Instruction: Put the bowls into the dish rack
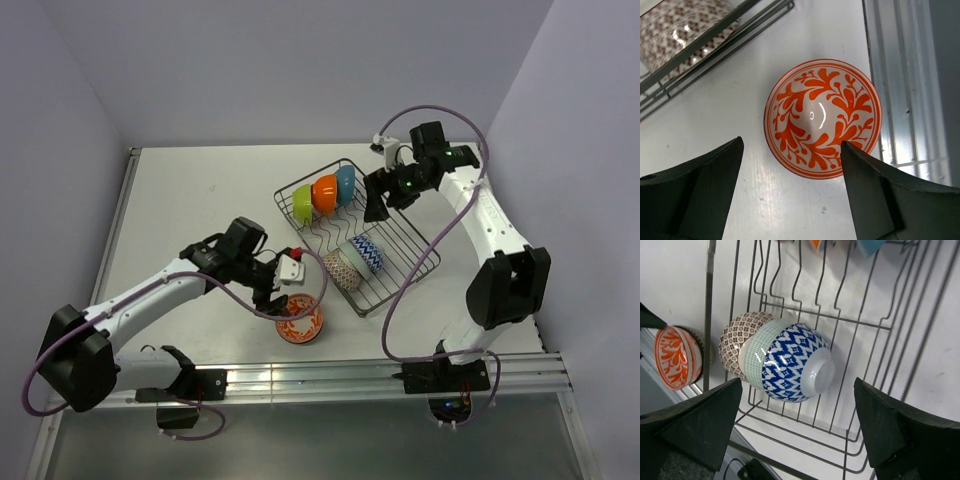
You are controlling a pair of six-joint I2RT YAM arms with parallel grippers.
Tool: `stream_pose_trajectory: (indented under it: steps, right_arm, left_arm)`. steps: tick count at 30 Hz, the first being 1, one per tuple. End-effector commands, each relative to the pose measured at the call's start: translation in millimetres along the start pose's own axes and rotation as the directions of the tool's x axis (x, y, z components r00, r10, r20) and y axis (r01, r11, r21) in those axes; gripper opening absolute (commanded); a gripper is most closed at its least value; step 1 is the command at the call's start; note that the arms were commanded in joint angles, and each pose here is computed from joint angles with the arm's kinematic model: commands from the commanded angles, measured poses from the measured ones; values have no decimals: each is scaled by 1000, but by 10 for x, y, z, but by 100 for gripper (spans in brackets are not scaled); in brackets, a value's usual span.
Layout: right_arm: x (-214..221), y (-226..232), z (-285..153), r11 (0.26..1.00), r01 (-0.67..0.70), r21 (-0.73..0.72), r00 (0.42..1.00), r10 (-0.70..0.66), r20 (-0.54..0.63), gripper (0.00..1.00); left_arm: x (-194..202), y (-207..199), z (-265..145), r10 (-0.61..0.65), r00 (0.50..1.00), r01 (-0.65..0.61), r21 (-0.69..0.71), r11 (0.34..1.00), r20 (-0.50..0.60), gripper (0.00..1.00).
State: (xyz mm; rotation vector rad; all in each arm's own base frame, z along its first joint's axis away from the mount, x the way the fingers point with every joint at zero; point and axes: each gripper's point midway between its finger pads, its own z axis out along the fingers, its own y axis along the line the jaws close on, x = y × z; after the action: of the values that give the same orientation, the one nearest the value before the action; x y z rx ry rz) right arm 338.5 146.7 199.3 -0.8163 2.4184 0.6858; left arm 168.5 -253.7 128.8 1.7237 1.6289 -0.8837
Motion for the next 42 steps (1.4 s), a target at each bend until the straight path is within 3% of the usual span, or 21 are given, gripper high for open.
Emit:
stream_pose_trajectory:
  steps: [1,9,12,15,24,34,42]
  right_arm:
    - [-379,61,-443,995,52,89,982,-67,174,100]
    - [-409,260,-725,992,54,110,954,-84,289,100]
    - [-338,293,-718,994,48,101,954,-75,289,100]
    - [-271,296,-707,994,46,103,957,-74,282,100]
    - [-141,302,-703,994,39,104,955,-68,287,100]
    - [-167,314,-772,992,54,116,942,-89,322,100]
    - [-240,304,-833,990,57,131,935,-99,339,100]
  left_arm:
    - [-46,113,91,276,961,-275,48,960,-30,82]
    - [-70,220,332,402,914,-389,171,905,-52,68]
    - [-104,241,417,416,908,-400,188,897,-48,62]
    - [-122,206,462,417,908,-401,206,893,-37,48]
    - [21,99,534,431,900,-403,246,881,-70,36]
    - [73,147,576,386,915,-355,223,908,-118,0]
    - [-87,86,455,335,936,-310,203,929,-103,0]
